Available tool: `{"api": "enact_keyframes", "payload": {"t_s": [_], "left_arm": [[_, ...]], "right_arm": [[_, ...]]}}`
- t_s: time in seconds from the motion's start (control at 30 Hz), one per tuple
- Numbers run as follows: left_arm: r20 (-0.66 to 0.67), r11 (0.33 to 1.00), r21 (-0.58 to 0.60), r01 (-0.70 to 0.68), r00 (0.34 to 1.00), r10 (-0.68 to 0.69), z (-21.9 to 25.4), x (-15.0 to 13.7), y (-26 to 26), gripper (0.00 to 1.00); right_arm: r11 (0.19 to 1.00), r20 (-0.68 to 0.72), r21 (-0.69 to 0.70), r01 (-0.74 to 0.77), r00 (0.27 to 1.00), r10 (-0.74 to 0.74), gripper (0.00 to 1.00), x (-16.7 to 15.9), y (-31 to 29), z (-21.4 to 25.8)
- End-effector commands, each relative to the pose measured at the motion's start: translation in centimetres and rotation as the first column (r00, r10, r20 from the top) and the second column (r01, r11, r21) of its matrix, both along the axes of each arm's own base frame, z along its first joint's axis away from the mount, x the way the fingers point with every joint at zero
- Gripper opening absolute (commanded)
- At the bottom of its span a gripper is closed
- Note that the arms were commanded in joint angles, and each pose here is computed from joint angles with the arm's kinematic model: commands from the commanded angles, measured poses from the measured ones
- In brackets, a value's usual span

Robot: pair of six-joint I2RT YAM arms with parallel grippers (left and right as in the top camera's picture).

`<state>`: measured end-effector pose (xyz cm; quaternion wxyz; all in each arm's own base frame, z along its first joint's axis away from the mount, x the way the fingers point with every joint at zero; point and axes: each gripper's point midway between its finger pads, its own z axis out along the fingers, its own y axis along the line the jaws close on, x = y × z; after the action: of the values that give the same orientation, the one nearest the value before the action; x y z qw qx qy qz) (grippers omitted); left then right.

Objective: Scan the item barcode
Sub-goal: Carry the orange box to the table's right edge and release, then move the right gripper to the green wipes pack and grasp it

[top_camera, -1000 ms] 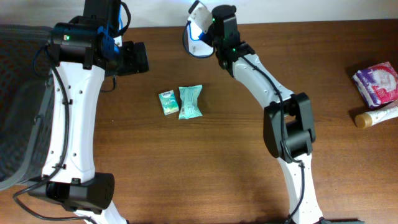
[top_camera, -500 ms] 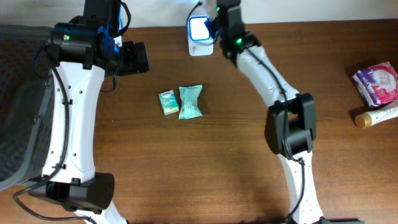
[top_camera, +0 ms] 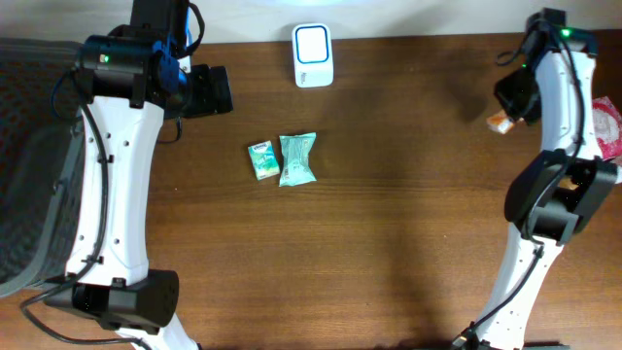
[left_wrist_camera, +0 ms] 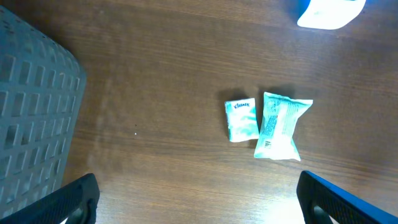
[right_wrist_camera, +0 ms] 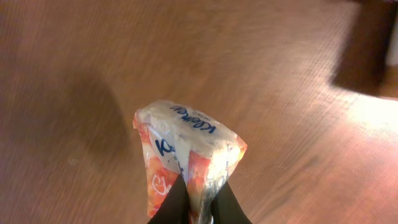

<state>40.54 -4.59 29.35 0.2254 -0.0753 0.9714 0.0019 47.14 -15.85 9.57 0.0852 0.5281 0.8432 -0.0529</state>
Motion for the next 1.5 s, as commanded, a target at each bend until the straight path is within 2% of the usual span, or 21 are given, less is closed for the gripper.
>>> {"api": "enact_keyframes", "payload": {"t_s": [0.0, 0.23, 0.37, 0.53, 0.57, 0.6, 0.63, 0.73, 0.87, 0.97, 1.07, 1.17, 1.2, 1.4, 1.47], "left_arm": [[0.016, 1.000, 0.002, -0.009, 1.000, 0.009, 0.5, 0.0, 0.3, 0.99], [0.016, 1.000, 0.003, -0.009, 1.000, 0.009, 0.5, 0.0, 0.3, 0.99], [0.016, 1.000, 0.002, -0.009, 1.000, 0.009, 0.5, 0.0, 0.3, 0.99], [0.016, 1.000, 0.002, -0.009, 1.000, 0.009, 0.5, 0.0, 0.3, 0.99], [0.016, 1.000, 0.002, -0.009, 1.000, 0.009, 0.5, 0.0, 0.3, 0.99], [0.016, 1.000, 0.002, -0.009, 1.000, 0.009, 0.5, 0.0, 0.3, 0.99], [0.016, 1.000, 0.002, -0.009, 1.000, 0.009, 0.5, 0.0, 0.3, 0.99], [0.016, 1.000, 0.002, -0.009, 1.000, 0.009, 0.5, 0.0, 0.3, 0.99], [0.016, 1.000, 0.002, -0.009, 1.000, 0.009, 0.5, 0.0, 0.3, 0.99], [0.016, 1.000, 0.003, -0.010, 1.000, 0.010, 0.5, 0.0, 0.3, 0.99], [0.016, 1.000, 0.002, -0.010, 1.000, 0.010, 0.5, 0.0, 0.3, 0.99], [0.016, 1.000, 0.002, -0.010, 1.000, 0.010, 0.5, 0.0, 0.3, 0.99], [0.016, 1.000, 0.002, -0.010, 1.000, 0.010, 0.5, 0.0, 0.3, 0.99], [0.016, 1.000, 0.002, -0.009, 1.000, 0.009, 0.5, 0.0, 0.3, 0.99], [0.016, 1.000, 0.002, -0.009, 1.000, 0.009, 0.5, 0.0, 0.3, 0.99]], "right_arm": [[0.987, 0.009, -0.088, 0.133, 0.991, -0.133, 0.05, -2.2, -4.0, 2.4], [0.970, -0.021, -0.122, 0.211, 0.976, -0.215, 0.09, -4.4, -7.9, 2.2], [0.952, -0.049, -0.194, 0.236, 0.967, -0.250, 0.09, -5.6, -10.1, 1.9], [0.949, -0.049, -0.193, 0.250, 0.963, -0.264, 0.10, -5.8, -10.7, 1.6], [0.949, -0.045, -0.194, 0.251, 0.964, -0.264, 0.14, -5.7, -10.8, 1.6], [0.948, -0.043, -0.194, 0.251, 0.964, -0.264, 0.23, -5.6, -10.8, 1.6], [0.948, -0.042, -0.194, 0.250, 0.964, -0.263, 0.28, -5.6, -10.8, 1.6], [0.949, -0.043, -0.195, 0.249, 0.964, -0.262, 0.62, -5.6, -10.7, 1.6], [0.975, -0.028, -0.108, 0.196, 0.979, -0.200, 0.60, -4.4, -8.8, 1.1], [0.996, 0.063, 0.052, -0.076, 0.995, 0.073, 0.56, -0.4, -4.0, 0.8], [0.892, 0.181, 0.162, -0.423, 0.901, 0.394, 0.58, 3.0, 4.1, 1.1], [0.785, 0.213, 0.170, -0.595, 0.800, 0.560, 0.63, 4.0, 9.7, 1.3], [0.727, 0.212, 0.165, -0.667, 0.743, 0.634, 0.71, 4.1, 12.7, 1.2], [0.501, 0.227, 0.142, -0.854, 0.520, 0.823, 0.97, 3.6, 26.6, 1.3], [0.428, 0.242, 0.125, -0.895, 0.446, 0.862, 0.99, 3.1, 30.8, 1.4]]}}
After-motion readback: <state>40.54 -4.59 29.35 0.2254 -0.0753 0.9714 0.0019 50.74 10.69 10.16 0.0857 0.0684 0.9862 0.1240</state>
